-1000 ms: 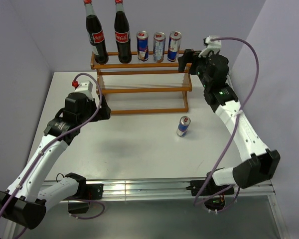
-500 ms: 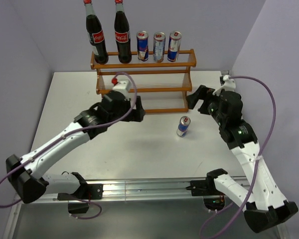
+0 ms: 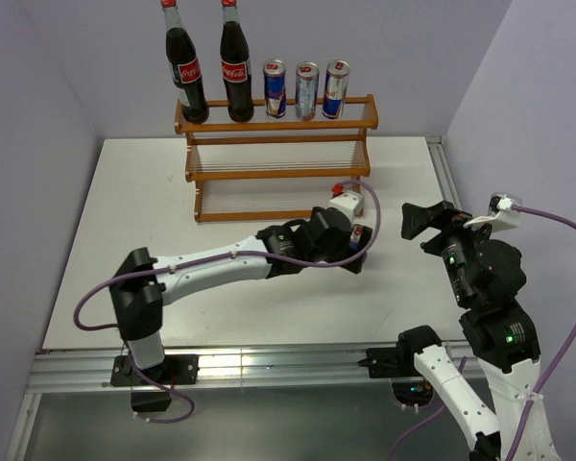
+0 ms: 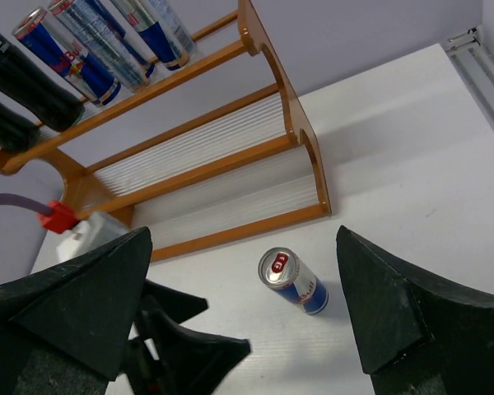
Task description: Place and organize the beverage onto the shelf
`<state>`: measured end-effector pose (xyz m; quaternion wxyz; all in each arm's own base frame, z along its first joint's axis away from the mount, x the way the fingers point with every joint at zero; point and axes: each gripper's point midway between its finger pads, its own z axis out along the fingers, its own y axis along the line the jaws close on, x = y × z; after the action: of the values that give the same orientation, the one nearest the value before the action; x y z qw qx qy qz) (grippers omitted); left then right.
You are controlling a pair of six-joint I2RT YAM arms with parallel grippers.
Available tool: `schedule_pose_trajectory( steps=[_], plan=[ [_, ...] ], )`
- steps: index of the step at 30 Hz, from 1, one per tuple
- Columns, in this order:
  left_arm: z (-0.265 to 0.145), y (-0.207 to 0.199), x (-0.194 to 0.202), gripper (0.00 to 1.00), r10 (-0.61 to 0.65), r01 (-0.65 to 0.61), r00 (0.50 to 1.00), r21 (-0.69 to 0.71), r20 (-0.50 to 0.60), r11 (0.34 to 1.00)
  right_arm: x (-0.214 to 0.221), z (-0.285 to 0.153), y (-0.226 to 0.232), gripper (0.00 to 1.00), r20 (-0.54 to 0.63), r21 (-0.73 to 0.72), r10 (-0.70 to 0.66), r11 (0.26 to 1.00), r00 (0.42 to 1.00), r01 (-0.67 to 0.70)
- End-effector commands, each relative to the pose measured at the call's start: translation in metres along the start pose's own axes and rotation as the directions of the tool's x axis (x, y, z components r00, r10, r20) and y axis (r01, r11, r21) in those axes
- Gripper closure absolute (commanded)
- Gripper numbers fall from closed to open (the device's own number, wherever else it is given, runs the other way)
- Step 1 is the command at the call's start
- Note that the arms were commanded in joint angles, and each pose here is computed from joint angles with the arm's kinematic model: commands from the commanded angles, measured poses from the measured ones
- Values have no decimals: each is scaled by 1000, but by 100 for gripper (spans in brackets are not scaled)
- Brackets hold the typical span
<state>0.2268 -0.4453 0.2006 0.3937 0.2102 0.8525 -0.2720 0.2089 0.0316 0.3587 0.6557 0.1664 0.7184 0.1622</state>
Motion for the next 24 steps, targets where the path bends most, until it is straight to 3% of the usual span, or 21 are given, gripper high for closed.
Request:
schedule_pose_trajectory(
  steps=[1, 15, 24],
  plan=[
    [20, -28, -19, 1, 30, -32, 997, 19, 71, 999, 9, 3, -9, 0, -23, 43, 5, 999, 1000, -4],
    [70, -11, -24, 1, 146, -126, 979, -137, 142, 983, 5, -3, 5, 0, -4, -41, 29, 999, 1000, -30],
    [96, -8, -24, 19, 155, -136, 976, -130, 155, 982, 13, -1, 14, 0, -40, -90, 24, 996, 999, -28]
  ],
)
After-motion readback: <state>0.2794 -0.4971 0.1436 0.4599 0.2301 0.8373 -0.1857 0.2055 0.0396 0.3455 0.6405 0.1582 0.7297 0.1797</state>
